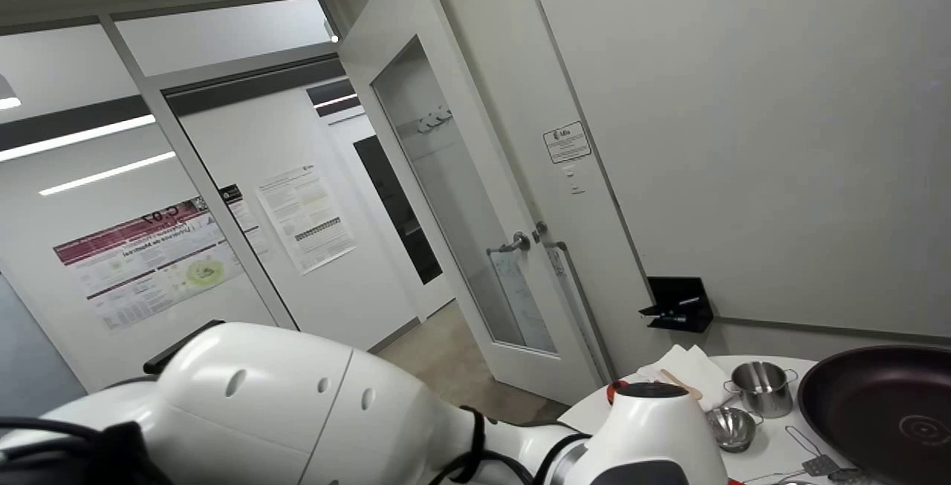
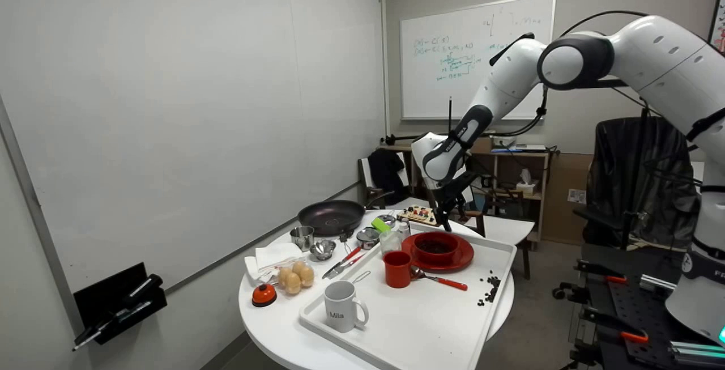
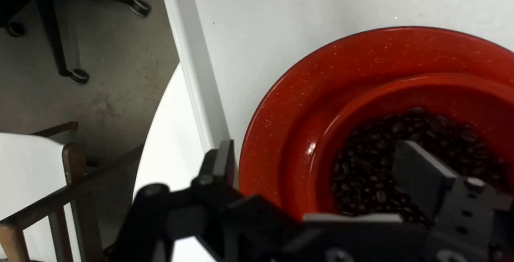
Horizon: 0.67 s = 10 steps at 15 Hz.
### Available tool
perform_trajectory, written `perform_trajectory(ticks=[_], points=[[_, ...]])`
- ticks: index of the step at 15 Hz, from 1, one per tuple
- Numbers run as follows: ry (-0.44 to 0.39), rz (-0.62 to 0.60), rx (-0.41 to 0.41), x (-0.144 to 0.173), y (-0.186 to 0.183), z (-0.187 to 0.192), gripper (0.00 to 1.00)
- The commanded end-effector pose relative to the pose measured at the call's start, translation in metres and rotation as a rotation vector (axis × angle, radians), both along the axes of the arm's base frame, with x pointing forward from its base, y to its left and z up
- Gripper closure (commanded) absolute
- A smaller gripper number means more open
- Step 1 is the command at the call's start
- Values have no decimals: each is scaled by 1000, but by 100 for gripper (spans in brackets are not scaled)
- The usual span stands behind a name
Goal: Move the red bowl from the plate to the table
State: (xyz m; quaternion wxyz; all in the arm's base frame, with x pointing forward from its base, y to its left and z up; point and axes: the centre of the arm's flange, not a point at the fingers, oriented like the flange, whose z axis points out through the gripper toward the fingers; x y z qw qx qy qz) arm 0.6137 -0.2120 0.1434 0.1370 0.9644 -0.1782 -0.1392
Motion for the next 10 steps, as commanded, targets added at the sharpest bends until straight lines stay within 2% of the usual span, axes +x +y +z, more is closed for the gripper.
perform_trajectory(ticks=[1, 3, 8, 10], points=[[52, -19, 21, 34, -20, -24, 0], [48, -10, 57, 34, -20, -29, 0], [-11, 92, 206, 25, 2, -31, 0], [-2, 107, 220, 25, 7, -36, 0]])
